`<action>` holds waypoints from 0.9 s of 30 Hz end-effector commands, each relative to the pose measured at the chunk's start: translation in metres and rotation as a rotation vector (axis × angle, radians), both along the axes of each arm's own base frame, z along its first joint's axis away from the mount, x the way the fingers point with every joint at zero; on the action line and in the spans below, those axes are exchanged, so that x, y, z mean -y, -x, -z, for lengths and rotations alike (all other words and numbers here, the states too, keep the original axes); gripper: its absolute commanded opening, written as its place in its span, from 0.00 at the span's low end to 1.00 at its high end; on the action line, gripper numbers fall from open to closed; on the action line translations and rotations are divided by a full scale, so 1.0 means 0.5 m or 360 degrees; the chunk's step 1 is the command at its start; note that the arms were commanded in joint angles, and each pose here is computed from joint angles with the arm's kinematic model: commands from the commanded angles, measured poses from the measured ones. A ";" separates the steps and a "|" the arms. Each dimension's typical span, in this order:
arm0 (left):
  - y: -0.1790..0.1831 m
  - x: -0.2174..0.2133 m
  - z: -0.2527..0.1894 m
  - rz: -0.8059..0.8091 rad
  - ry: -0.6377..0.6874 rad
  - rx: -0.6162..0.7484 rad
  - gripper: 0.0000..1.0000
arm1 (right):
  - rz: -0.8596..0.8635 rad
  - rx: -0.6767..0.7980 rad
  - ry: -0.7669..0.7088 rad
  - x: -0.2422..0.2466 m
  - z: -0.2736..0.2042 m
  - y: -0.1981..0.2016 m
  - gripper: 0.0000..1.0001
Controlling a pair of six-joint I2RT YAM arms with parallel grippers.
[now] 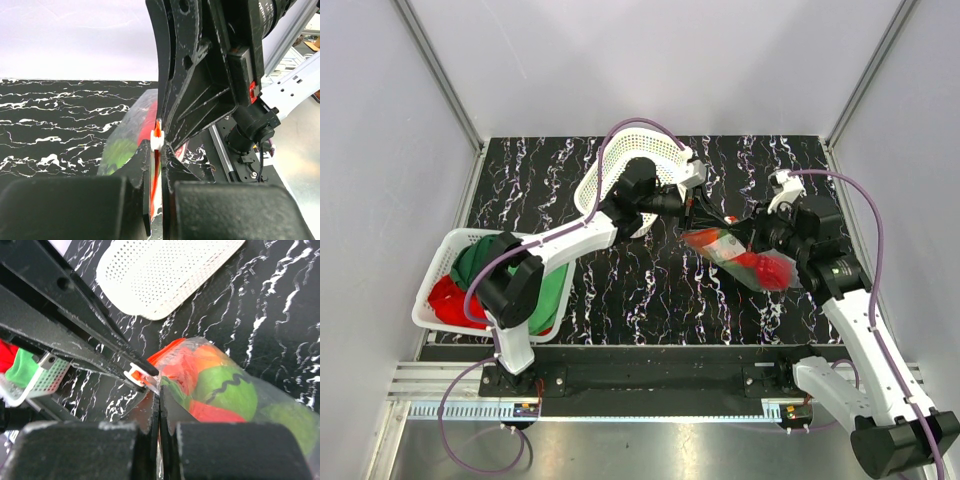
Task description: Open the zip-top bag and remove the fake food
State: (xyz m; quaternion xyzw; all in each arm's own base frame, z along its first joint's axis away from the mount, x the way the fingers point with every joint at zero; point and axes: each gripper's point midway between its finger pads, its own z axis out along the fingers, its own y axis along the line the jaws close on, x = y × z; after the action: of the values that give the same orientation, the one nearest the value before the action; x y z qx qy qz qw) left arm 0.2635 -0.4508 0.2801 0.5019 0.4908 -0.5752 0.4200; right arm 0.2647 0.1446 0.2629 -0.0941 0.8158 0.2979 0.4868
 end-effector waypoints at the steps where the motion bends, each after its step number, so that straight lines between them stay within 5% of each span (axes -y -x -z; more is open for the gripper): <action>1: 0.007 -0.018 -0.006 -0.0022 0.0008 0.0004 0.00 | 0.0177 0.0331 -0.0055 0.031 -0.136 -0.023 0.00; 14: 0.000 -0.066 0.101 -0.0249 -0.0179 -0.0198 0.00 | 0.0291 0.0466 -0.0038 0.062 -0.207 -0.010 0.00; 27: 0.082 -0.169 0.257 -0.0460 -0.0392 -0.0423 0.00 | 0.0426 0.0505 0.0041 0.093 -0.220 -0.031 0.00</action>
State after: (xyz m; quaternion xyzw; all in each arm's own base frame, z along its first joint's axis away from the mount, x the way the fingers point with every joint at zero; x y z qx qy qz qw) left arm 0.2333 -0.3856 0.1789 0.4120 0.6345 -0.5270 0.3871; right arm 0.2647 0.1182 0.2998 -0.0582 0.8084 0.2377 0.5354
